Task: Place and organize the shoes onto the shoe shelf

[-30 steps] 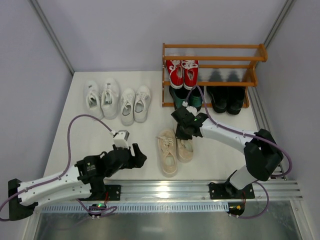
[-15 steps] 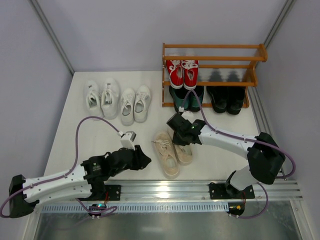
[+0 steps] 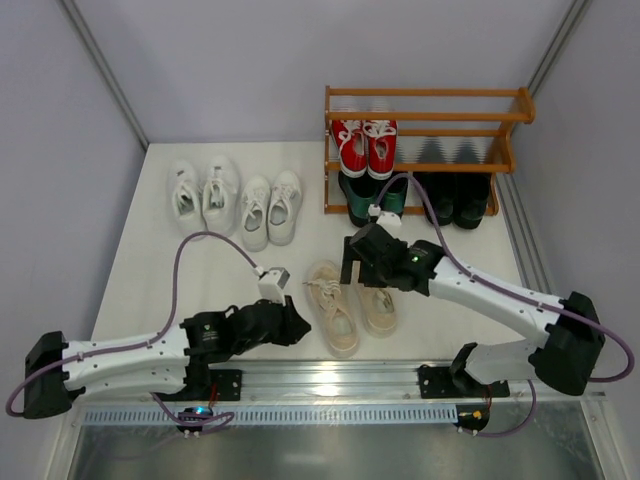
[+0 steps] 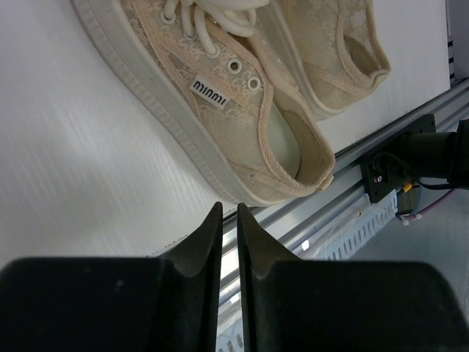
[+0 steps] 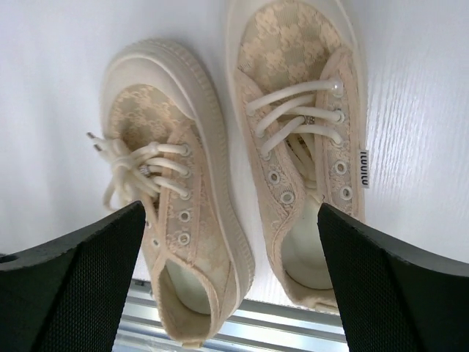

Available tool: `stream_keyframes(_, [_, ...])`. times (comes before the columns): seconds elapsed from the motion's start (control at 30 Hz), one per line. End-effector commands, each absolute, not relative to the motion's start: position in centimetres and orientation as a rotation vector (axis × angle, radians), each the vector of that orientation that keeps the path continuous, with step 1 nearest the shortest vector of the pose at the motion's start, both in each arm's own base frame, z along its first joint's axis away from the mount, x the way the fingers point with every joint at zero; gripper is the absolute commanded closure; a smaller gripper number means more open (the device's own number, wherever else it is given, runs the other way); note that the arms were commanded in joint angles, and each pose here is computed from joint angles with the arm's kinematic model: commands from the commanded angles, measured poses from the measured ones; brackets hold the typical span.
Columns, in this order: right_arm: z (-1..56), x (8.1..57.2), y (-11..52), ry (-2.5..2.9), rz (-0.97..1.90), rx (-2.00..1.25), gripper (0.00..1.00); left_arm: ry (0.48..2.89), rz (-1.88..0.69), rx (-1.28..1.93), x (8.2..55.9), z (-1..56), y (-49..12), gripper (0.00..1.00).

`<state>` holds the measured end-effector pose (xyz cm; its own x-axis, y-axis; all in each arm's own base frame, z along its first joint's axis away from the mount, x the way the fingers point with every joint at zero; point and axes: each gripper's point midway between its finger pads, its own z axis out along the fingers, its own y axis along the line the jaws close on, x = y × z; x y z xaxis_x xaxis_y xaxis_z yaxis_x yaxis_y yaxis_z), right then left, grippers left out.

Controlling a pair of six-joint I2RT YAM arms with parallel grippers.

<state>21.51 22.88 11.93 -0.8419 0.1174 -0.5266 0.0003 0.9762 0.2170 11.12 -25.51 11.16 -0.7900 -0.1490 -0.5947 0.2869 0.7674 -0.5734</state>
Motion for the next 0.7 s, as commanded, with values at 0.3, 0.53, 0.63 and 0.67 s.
stream_keyframes(0.3, [12.8,17.8,22.2,2.476,0.441,-0.276,0.00,2.264,-0.952,0.119,11.5,12.4,-28.4,1.00])
stream_keyframes(0.53, [11.5,17.1,22.7,2.473,0.500,-0.332,0.00,2.309,-0.897,0.167,12.0,9.4,-30.4,1.00])
stream_keyframes(0.63, [11.6,16.9,23.3,2.468,0.536,-0.352,0.00,2.307,-0.881,0.173,12.2,8.9,-30.6,1.00])
stream_keyframes(0.67, [11.5,16.7,23.5,2.468,0.547,-0.360,0.00,2.315,-0.860,0.175,12.2,8.4,-30.5,1.00])
